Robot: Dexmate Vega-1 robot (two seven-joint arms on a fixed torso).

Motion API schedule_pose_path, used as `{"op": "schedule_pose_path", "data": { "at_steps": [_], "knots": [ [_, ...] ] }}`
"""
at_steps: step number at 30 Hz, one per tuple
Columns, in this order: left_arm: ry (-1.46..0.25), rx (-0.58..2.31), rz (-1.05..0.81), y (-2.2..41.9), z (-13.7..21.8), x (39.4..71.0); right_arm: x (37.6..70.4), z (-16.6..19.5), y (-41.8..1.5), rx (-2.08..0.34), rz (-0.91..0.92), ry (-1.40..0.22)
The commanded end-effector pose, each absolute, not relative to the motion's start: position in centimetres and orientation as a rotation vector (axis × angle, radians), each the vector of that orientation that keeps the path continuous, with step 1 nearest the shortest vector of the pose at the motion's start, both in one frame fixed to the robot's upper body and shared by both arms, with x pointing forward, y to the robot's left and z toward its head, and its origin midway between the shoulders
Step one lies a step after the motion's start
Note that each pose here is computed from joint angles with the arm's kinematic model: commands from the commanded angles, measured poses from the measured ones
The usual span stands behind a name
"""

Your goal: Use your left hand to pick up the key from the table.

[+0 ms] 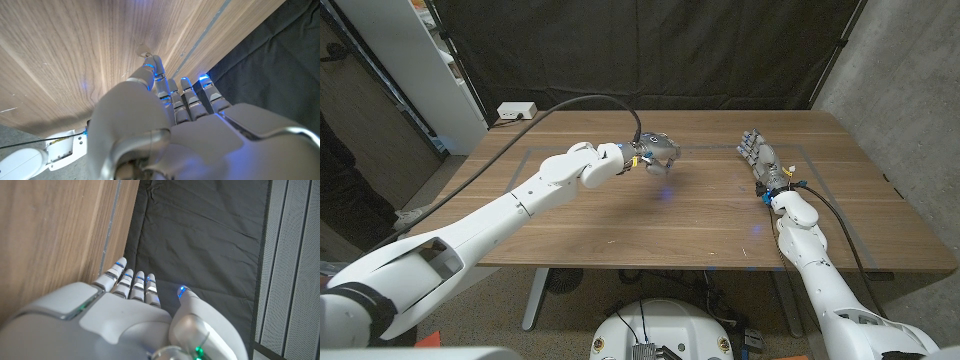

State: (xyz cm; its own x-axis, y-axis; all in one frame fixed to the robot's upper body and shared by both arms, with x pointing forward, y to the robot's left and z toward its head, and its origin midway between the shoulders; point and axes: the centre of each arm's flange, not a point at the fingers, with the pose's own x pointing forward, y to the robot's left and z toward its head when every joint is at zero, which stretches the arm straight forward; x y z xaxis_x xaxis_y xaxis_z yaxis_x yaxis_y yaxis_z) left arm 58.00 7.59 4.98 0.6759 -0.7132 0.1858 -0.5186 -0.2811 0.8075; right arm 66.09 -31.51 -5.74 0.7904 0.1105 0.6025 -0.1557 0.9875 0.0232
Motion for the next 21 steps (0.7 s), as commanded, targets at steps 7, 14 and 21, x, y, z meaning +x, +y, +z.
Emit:
{"op": "schedule_pose_path", "data": {
  "at_steps": [7, 14, 21],
  "knots": [
    [-1.0, 1.94, -0.191, 7.7, 6.4, 57.0, 65.4, -5.8, -31.7, 0.068, 0.138, -0.651],
    [-1.02, 1.938, -0.175, 7.5, 6.8, 56.5, 65.1, -5.7, -31.8, 0.067, 0.135, -0.658],
    [-1.04, 1.937, -0.158, 7.4, 7.2, 56.1, 64.9, -5.8, -31.7, 0.067, 0.136, -0.661]
  ]
}}
